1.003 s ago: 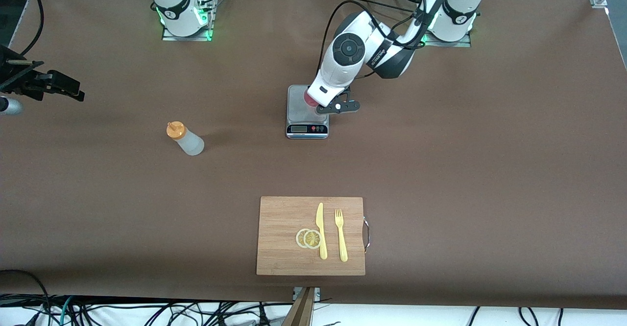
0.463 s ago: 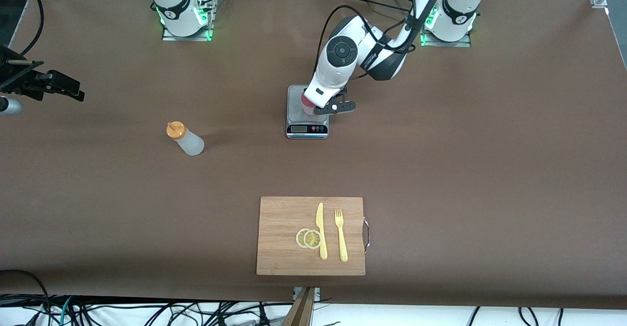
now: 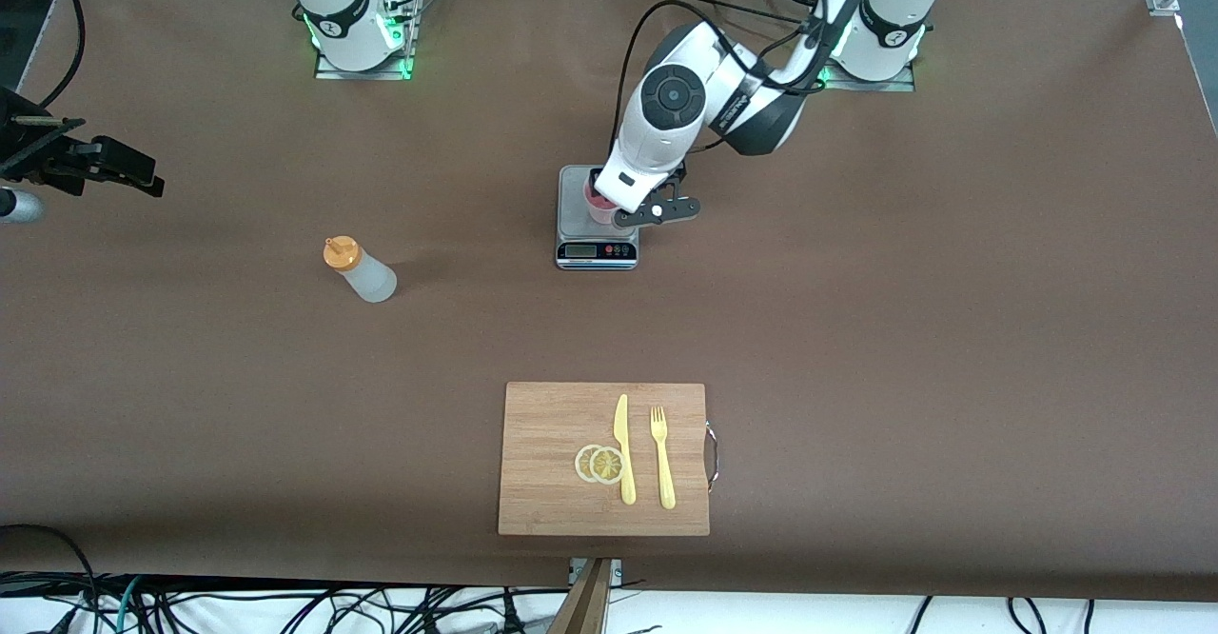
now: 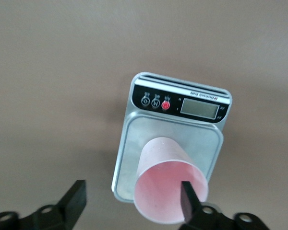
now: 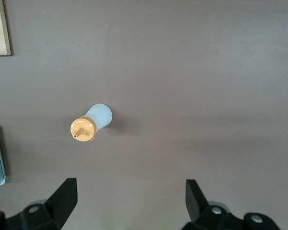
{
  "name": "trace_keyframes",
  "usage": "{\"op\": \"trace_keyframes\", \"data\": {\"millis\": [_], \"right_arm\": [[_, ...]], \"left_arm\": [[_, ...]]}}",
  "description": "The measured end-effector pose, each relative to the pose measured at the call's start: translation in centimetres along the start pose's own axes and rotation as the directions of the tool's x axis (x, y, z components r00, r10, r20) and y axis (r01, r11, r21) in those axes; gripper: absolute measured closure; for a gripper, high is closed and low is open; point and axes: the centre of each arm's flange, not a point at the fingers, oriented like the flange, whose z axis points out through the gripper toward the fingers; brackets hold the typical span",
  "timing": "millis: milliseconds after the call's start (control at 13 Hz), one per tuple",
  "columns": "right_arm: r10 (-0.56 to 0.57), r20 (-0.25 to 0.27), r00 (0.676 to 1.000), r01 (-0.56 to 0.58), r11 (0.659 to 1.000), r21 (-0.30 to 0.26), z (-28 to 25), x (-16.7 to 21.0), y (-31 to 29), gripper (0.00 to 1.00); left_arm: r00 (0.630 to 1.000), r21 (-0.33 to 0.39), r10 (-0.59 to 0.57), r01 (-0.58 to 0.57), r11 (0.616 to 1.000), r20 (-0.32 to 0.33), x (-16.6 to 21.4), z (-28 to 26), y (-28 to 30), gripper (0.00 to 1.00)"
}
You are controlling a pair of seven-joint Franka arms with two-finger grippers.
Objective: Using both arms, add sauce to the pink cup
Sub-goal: 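Open the left gripper and withdraw it from the cup to rest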
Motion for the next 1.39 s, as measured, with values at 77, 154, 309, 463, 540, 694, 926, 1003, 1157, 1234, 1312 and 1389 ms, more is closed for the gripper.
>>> {"op": "trace_keyframes", "data": {"millis": [77,154,309,463,540,694,926,1003,1157,1234,1312,1389], "right_arm": [[-0.001,0.000,1.000,0.001,1.000,0.000,0.0,0.0,-0.1,0.00],[-0.002,0.000,1.000,0.002,1.000,0.000,0.0,0.0,-0.1,0.00],[-0.002,0.004,1.000,0.002,1.000,0.000,0.2,0.1,-0.1,0.00],[-0.002,0.008,1.000,0.002,1.000,0.000,0.3,0.1,-0.1,0.00],[-0.003,0.013,1.000,0.003,1.000,0.000,0.4,0.1,-0.1,0.00],[-0.023,0.035,0.999,0.023,1.000,0.002,0.7,-0.1,-0.2,0.00],[-0.125,0.077,0.989,0.125,0.992,0.011,1.6,-0.1,-0.8,0.00],[-0.163,0.085,0.983,0.163,0.987,0.014,1.9,0.1,-1.1,0.00],[-0.255,0.107,0.961,0.252,0.967,0.039,2.4,0.0,-1.4,0.00],[-0.314,0.114,0.943,0.307,0.949,0.072,2.7,-0.1,-1.5,0.00],[-0.373,0.112,0.921,0.361,0.926,0.108,2.9,-0.1,-1.4,0.00],[-0.422,0.102,0.901,0.408,0.903,0.137,3.3,0.0,-0.7,0.00]], "left_arm": [[1.000,-0.002,-0.005,0.005,1.000,0.003,1.4,-3.3,-0.2,0.00],[1.000,-0.003,0.015,-0.015,1.000,0.002,2.9,-6.8,-0.9,0.00],[0.996,-0.016,0.083,-0.084,0.996,-0.022,6.2,-13.4,-3.6,0.00],[0.991,-0.048,0.120,-0.122,0.991,-0.056,9.3,-17.6,-7.3,0.00],[0.991,-0.060,0.113,-0.117,0.991,-0.068,10.8,-19.0,-9.4,0.00],[0.992,-0.056,0.081,-0.086,0.995,-0.097,13.7,-21.4,-13.9,0.00],[0.990,0.011,0.059,-0.058,0.998,-0.126,16.1,-25.2,-21.2,0.00],[0.989,0.029,0.093,-0.090,0.995,-0.116,16.4,-26.6,-23.9,0.00],[0.985,0.046,0.145,-0.141,0.989,-0.097,17.4,-28.7,-29.5,0.00],[0.982,0.056,0.162,-0.157,0.986,-0.094,18.0,-29.3,-32.0,0.00],[0.980,0.064,0.181,-0.175,0.982,-0.089,18.5,-29.7,-34.0,0.00],[0.978,0.064,0.189,-0.184,0.981,-0.084,18.8,-29.9,-35.4,0.00]]}}
